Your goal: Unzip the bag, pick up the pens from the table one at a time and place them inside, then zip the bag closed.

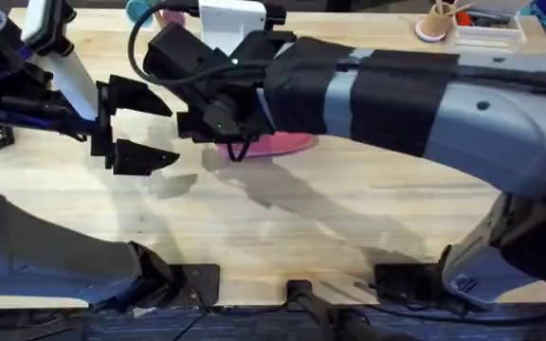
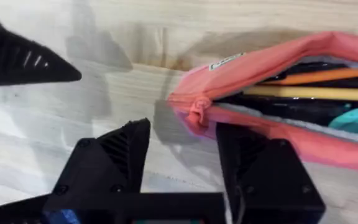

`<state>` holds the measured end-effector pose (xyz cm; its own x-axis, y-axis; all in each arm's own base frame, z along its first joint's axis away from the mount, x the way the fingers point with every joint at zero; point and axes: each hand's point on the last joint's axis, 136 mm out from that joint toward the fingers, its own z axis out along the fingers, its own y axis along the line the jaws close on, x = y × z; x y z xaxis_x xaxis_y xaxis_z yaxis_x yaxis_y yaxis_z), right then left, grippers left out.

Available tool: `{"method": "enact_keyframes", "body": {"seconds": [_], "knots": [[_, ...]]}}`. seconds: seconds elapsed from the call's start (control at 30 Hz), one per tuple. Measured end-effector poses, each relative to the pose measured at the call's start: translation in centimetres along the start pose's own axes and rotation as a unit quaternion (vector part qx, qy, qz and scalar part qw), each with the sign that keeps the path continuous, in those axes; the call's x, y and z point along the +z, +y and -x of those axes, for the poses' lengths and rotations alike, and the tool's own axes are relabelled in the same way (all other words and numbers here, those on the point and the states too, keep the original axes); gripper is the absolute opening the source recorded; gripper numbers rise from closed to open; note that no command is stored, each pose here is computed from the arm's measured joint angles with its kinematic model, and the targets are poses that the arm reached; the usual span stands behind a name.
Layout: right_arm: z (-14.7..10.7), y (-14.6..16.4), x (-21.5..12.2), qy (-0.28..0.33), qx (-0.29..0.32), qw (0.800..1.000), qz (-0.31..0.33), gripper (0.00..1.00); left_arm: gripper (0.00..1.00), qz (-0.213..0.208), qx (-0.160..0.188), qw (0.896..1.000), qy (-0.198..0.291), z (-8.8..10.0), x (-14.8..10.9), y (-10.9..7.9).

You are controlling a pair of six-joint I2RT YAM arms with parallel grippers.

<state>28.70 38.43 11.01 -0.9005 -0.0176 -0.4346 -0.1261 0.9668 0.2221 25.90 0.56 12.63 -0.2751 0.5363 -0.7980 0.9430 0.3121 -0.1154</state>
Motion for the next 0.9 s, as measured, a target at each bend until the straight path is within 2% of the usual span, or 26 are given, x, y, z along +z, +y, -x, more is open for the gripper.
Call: {"method": "enact_keyframes", "body": {"seconds": [0.17,0.4,0.67,0.9], "knots": [[0.5,-0.6,0.7,-0.003,0.008,1.000,-0.008,0.541,0.994,0.000,0.000,1.000,0.000,0.0,0.0,0.0],[0.8,-1.4,1.8,-0.005,0.016,1.000,-0.021,0.341,0.994,0.000,0.000,1.000,0.000,0.0,0.0,0.0],[1.0,-1.3,1.8,-0.006,0.018,1.000,-0.019,0.043,0.993,0.000,0.000,1.000,0.000,0.0,0.0,0.0],[0.9,-1.5,1.8,-0.004,0.009,1.000,-0.022,0.031,0.993,0.002,0.000,1.000,-0.006,0.2,0.0,0.1]]}}
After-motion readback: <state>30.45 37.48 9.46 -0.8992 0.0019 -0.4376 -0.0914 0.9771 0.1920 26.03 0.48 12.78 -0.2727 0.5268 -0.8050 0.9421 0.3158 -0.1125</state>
